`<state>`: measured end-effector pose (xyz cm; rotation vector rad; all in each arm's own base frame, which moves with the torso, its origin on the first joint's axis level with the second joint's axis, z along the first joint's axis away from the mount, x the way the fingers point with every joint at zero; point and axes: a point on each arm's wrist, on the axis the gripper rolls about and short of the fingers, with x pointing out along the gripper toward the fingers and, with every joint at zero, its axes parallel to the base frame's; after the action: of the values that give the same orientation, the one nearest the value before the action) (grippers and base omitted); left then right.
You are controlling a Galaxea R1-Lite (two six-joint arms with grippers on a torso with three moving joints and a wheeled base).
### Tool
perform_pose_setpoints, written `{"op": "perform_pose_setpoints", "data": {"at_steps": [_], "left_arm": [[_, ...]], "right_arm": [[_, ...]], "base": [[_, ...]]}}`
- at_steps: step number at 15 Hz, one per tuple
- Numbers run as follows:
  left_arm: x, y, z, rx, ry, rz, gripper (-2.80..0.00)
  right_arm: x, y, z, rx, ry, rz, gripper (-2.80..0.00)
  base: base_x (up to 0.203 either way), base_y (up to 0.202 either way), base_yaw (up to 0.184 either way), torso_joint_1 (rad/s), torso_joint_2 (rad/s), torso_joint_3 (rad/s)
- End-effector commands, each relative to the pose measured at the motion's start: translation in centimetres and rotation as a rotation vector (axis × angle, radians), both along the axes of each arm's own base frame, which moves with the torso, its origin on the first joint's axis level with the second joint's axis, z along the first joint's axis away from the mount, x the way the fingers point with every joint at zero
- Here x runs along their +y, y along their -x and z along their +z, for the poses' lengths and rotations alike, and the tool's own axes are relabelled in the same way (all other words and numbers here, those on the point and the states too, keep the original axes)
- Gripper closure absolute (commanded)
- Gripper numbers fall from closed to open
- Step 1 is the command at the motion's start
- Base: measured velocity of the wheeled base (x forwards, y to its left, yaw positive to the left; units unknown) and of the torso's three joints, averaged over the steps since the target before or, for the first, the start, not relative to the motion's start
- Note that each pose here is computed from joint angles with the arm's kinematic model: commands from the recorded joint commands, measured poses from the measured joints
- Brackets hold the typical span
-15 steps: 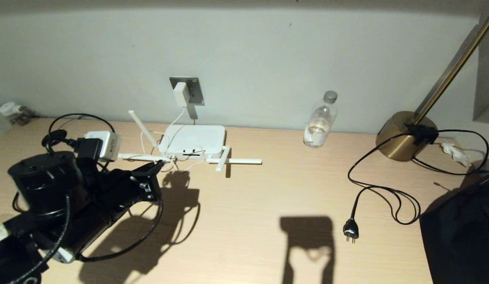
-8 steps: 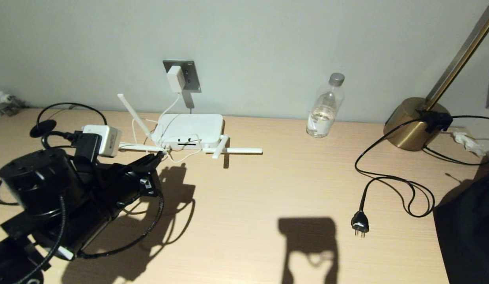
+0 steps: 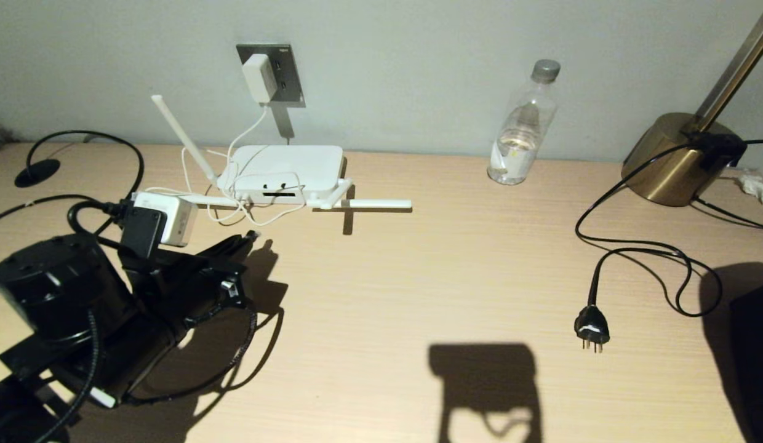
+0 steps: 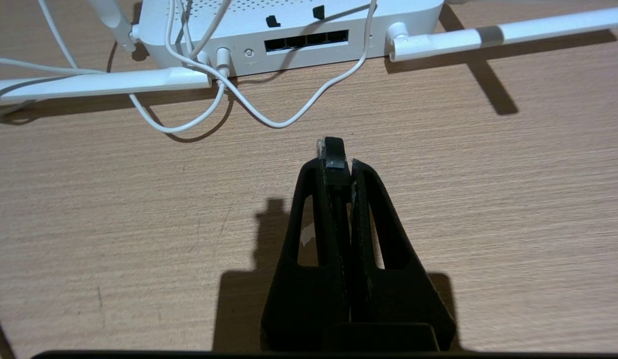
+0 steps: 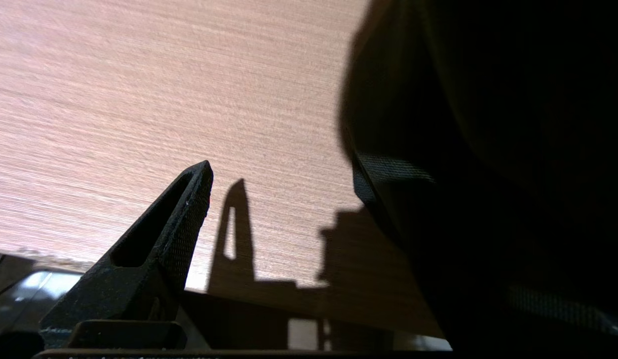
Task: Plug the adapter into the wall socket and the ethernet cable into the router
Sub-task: Align cable and router interface
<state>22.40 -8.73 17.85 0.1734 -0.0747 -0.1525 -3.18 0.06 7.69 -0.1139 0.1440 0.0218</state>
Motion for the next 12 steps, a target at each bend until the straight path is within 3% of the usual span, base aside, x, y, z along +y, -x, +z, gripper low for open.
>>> {"op": "perform_pose_setpoints", "data": {"at_steps": [1,3,7,10,12], "left_arm": [[0.03,0.14,0.51,-0.034,-0.02,0.0,0.0],[0.09,0.31,1.17,-0.085,-0.026,-0.002,0.0],[0.1,0.36,1.18,-0.093,-0.025,-0.005,0.0],[0.13,0.42,0.8,-0.079,-0.031,-0.006,0.0],[0.11,0.38,0.57,-0.07,-0.035,-0.007,0.0]], "right_arm": [[0.0,-0.01,-0.09,0.008,-0.001,0.0,-2.8],[0.0,-0.01,-0.09,0.008,-0.001,0.0,-2.8],[0.02,-0.02,-0.08,0.007,0.005,0.01,-2.8],[0.05,0.01,-0.01,0.004,0.05,0.03,-2.8],[0.02,0.01,-0.01,0.005,0.053,0.019,-2.8]], "base": [[0.0,0.0,0.0,-0.188,0.51,0.32],[0.0,0.0,0.0,-0.189,0.51,0.325],[0.0,0.0,0.0,-0.16,0.47,0.309],[0.0,0.0,0.0,-0.037,0.12,0.08],[0.0,0.0,0.0,0.089,-0.26,-0.175]]}}
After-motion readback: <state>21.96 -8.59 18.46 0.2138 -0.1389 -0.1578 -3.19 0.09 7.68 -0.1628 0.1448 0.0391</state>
